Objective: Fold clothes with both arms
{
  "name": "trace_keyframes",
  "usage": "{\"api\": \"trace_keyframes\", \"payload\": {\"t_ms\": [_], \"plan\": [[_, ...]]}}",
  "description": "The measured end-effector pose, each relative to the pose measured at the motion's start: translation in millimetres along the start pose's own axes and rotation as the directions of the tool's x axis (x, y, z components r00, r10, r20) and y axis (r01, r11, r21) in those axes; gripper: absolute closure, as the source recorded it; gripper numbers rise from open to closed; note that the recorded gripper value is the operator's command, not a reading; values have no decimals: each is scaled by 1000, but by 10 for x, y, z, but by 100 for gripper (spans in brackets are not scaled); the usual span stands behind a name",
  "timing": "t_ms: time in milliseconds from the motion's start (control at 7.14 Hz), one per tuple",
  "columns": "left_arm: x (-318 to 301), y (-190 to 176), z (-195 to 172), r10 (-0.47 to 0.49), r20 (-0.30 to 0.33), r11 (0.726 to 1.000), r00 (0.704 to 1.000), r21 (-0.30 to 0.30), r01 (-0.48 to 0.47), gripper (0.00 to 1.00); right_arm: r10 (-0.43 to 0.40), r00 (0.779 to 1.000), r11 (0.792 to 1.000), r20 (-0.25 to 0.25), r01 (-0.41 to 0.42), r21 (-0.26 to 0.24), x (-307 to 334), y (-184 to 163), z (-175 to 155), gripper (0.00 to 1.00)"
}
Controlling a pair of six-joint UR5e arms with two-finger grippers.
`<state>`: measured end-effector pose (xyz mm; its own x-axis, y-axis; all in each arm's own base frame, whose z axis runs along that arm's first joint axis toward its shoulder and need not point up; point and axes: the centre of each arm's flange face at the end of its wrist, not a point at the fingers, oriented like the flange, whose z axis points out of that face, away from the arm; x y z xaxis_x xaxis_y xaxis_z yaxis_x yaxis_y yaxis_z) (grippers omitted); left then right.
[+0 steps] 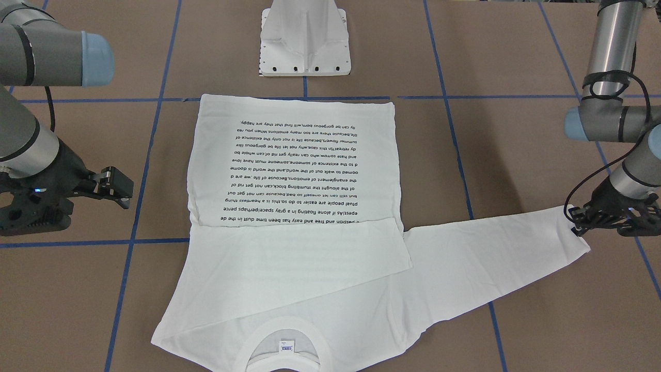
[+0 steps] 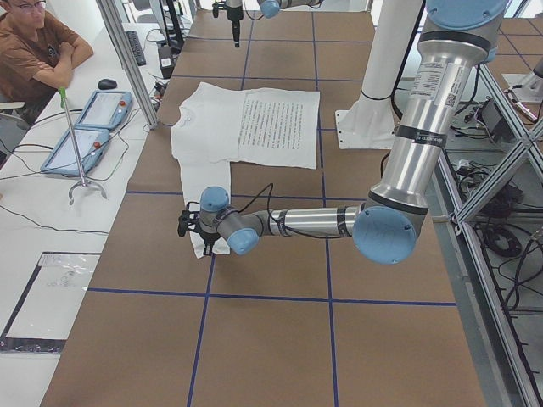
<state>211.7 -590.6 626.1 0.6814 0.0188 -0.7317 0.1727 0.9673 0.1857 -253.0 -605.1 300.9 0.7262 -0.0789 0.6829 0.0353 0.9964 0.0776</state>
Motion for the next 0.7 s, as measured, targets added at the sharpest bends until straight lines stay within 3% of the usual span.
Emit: {"api": "trace_keyframes", "payload": {"t_ms": [420, 700], "plan": [[492, -48, -222, -53, -50, 998, 997, 18, 54, 100, 11, 1000, 1000, -4, -11, -4, 92, 23, 18, 0], [1341, -95, -352, -123, -76, 992, 990, -22, 122, 100, 29, 1000, 999, 9, -29, -22, 362, 217, 97, 0]]}}
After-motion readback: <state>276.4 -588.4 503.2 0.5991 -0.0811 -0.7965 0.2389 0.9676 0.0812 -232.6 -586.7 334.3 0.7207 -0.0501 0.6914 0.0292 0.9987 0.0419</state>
